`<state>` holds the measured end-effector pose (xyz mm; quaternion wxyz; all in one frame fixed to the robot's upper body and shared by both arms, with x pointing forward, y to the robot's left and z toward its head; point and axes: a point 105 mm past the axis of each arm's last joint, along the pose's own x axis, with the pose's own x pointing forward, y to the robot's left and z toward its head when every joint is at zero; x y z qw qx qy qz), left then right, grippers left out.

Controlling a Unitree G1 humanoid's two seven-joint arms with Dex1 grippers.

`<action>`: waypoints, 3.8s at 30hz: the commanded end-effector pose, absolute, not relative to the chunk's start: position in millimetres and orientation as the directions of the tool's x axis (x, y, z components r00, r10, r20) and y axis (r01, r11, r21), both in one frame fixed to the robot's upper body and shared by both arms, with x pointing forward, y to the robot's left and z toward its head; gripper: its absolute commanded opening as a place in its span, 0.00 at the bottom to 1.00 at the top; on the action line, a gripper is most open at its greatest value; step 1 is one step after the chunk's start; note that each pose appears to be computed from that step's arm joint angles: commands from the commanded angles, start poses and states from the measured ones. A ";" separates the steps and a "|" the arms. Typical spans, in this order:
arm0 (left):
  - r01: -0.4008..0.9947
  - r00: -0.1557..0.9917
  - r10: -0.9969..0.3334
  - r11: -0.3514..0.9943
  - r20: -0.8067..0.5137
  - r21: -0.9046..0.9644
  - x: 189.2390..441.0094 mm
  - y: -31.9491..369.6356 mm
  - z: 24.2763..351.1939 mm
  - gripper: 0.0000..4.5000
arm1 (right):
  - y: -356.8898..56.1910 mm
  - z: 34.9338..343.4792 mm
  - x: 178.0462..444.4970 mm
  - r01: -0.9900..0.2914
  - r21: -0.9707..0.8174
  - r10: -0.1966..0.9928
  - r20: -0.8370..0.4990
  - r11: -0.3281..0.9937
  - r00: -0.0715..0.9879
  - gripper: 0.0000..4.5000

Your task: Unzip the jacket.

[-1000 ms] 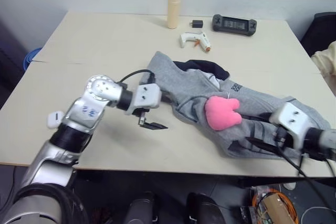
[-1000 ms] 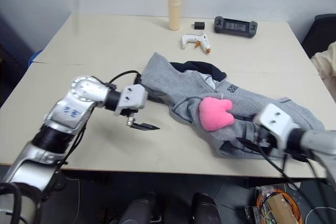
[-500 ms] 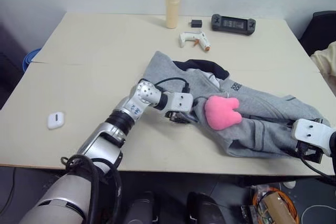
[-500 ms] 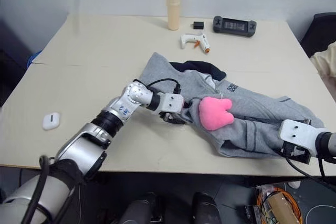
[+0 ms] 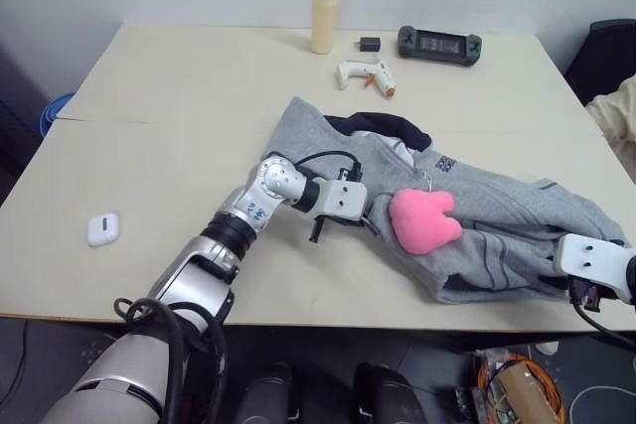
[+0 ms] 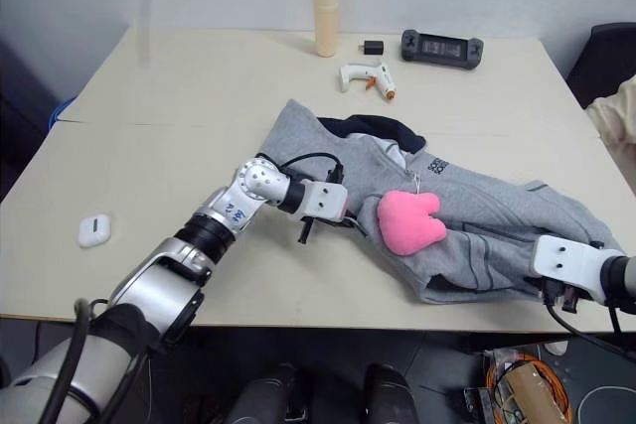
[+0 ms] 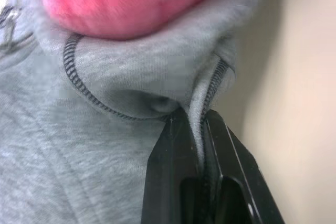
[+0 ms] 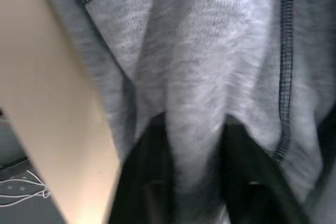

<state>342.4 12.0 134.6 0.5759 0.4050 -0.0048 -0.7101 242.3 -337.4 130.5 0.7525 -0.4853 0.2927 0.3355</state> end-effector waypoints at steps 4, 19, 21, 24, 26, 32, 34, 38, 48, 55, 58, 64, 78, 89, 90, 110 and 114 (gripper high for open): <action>0.831 -0.173 -0.719 -0.474 -0.674 0.292 286.5 69.5 130.6 0.00 | -362.2 139.5 209.9 -0.787 -0.575 0.115 -0.786 0.225 0.607 0.01; 0.940 0.024 -0.796 -0.189 -0.604 0.285 296.1 51.3 118.3 0.17 | -327.0 129.5 190.9 -0.762 -0.536 0.201 -0.754 0.362 0.626 0.19; 0.948 0.000 -0.808 -0.188 -0.589 0.258 291.7 54.9 125.2 0.30 | -321.0 135.7 188.7 -0.756 -0.544 0.209 -0.743 0.364 0.636 0.33; 0.956 -0.030 -0.818 -0.191 -0.574 0.222 285.1 63.8 136.7 0.50 | -312.7 148.9 187.0 -0.731 -0.572 0.216 -0.713 0.372 0.667 0.57; 0.957 -0.041 -0.826 -0.194 -0.562 0.214 282.1 73.1 147.3 0.62 | -300.9 158.9 185.8 -0.719 -0.582 0.240 -0.689 0.379 0.684 0.70; 0.965 -0.067 -0.865 -0.182 -0.498 0.187 285.4 92.1 181.1 0.97 | -230.5 176.5 194.8 -0.724 -0.499 0.483 -0.540 0.476 0.689 1.00; 0.961 -0.043 -0.860 -0.176 -0.509 0.215 291.4 96.2 183.1 0.97 | -197.9 177.8 197.3 -0.745 -0.429 0.592 -0.453 0.511 0.667 1.00; 0.953 -0.027 -0.868 -0.172 -0.496 0.250 298.4 94.9 188.6 0.97 | -157.7 169.5 208.6 -0.760 -0.445 0.650 -0.405 0.475 0.643 1.00; 0.931 -0.048 -0.879 -0.211 -0.474 0.299 303.6 77.9 200.1 0.98 | -140.7 139.0 240.7 -0.712 -0.616 0.635 -0.409 0.338 0.655 0.92; 0.919 -0.040 -0.887 -0.214 -0.460 0.332 309.7 71.9 205.3 0.98 | -139.7 144.7 236.5 -0.734 -0.554 0.665 -0.379 0.393 0.643 0.42; 0.907 -0.039 -0.893 -0.220 -0.449 0.359 315.7 66.7 210.8 0.98 | -139.3 149.5 233.0 -0.743 -0.522 0.678 -0.364 0.419 0.638 0.20; 0.866 -0.046 -0.915 -0.237 -0.401 0.440 338.5 37.9 229.2 0.98 | -148.5 175.0 228.5 -0.726 -0.421 0.688 -0.272 0.544 0.673 0.00; 0.773 -0.200 -0.825 -0.464 -0.528 0.432 346.6 -49.4 201.3 0.61 | -173.3 192.4 221.5 -0.596 -0.342 0.567 -0.191 0.727 0.801 0.00; 0.763 0.008 -0.833 -0.352 -0.553 0.542 363.3 -67.5 175.6 0.52 | -176.5 190.0 209.2 -0.543 -0.309 0.514 -0.176 0.781 0.840 0.00; 0.766 0.018 -0.837 -0.340 -0.547 0.545 364.2 -68.2 174.8 0.52 | -176.2 190.1 208.6 -0.543 -0.308 0.513 -0.176 0.781 0.840 0.00; 0.827 0.198 -0.787 -0.186 -0.585 0.531 387.0 -50.8 141.6 0.52 | -288.6 250.1 223.5 -0.056 -0.247 0.073 0.061 0.967 0.996 0.00; 0.832 0.203 -0.784 -0.177 -0.586 0.525 387.6 -49.5 139.1 0.52 | -312.4 250.3 218.7 0.031 -0.234 -0.019 0.055 0.972 0.998 0.00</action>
